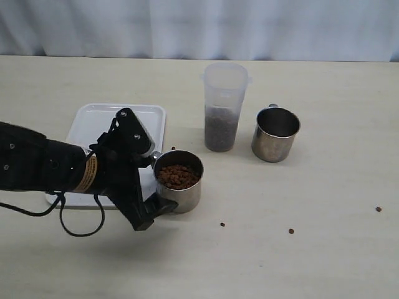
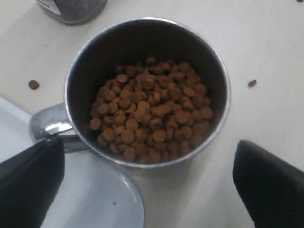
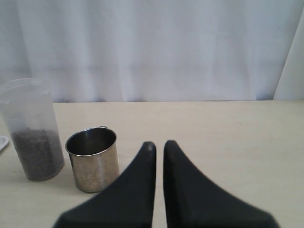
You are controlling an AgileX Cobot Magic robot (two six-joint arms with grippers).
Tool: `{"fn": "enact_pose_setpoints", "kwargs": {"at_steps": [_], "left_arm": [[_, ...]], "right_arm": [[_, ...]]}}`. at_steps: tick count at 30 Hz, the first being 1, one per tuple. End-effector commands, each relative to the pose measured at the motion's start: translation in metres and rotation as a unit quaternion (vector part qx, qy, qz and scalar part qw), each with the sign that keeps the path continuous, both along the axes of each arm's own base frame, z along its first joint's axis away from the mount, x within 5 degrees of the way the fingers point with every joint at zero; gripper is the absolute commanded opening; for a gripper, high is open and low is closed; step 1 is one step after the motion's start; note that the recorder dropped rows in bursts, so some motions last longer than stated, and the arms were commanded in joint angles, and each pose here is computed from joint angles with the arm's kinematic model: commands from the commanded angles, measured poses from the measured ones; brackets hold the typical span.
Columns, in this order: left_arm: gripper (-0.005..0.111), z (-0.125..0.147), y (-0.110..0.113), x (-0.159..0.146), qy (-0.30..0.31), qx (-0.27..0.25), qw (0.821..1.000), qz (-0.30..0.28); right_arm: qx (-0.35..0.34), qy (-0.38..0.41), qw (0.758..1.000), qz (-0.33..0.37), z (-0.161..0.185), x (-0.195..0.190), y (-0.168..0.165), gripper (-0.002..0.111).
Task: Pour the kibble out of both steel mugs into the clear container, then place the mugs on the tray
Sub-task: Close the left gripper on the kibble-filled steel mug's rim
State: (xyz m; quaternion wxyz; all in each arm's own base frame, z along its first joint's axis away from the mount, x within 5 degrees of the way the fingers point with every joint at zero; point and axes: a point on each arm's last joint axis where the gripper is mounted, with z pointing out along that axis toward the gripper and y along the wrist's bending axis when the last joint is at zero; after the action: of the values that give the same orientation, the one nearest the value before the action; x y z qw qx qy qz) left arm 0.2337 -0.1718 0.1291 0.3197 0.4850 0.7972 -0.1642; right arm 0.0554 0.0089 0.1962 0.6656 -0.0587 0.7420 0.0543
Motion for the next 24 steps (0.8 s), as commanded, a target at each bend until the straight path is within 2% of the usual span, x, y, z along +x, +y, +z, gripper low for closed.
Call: {"fn": "enact_pose_setpoints", "kwargs": {"at_steps": [1, 6, 9, 15, 17, 21, 24], "left_arm": [[0.074, -0.003, -0.006, 0.013, -0.017, 0.010, 1.000, -0.010], [0.074, -0.019, -0.013, 0.019, -0.027, 0.021, 0.998, -0.059], [0.074, -0.026, -0.015, 0.024, -0.037, 0.019, 0.997, -0.068], [0.074, -0.022, -0.012, 0.036, -0.053, -0.095, 0.992, -0.070], [0.074, -0.019, -0.011, 0.038, -0.058, -0.117, 0.989, -0.071], [0.074, -0.022, -0.004, 0.041, -0.078, -0.088, 0.990, -0.080], [0.074, -0.028, -0.002, 0.041, -0.071, -0.071, 0.992, -0.077]], "right_arm": [[0.000, -0.005, 1.000, 0.002, 0.000, 0.000, 0.000, 0.005], [0.000, -0.005, 1.000, 0.002, 0.000, 0.000, 0.000, 0.005], [0.000, -0.005, 1.000, 0.002, 0.000, 0.000, 0.000, 0.005], [0.000, -0.005, 1.000, 0.002, 0.000, 0.000, 0.000, 0.005], [0.000, -0.005, 1.000, 0.002, 0.000, 0.000, 0.000, 0.005], [0.000, -0.005, 1.000, 0.002, 0.000, 0.000, 0.000, 0.005], [0.000, -0.005, 1.000, 0.002, 0.000, 0.000, 0.000, 0.005]]}}
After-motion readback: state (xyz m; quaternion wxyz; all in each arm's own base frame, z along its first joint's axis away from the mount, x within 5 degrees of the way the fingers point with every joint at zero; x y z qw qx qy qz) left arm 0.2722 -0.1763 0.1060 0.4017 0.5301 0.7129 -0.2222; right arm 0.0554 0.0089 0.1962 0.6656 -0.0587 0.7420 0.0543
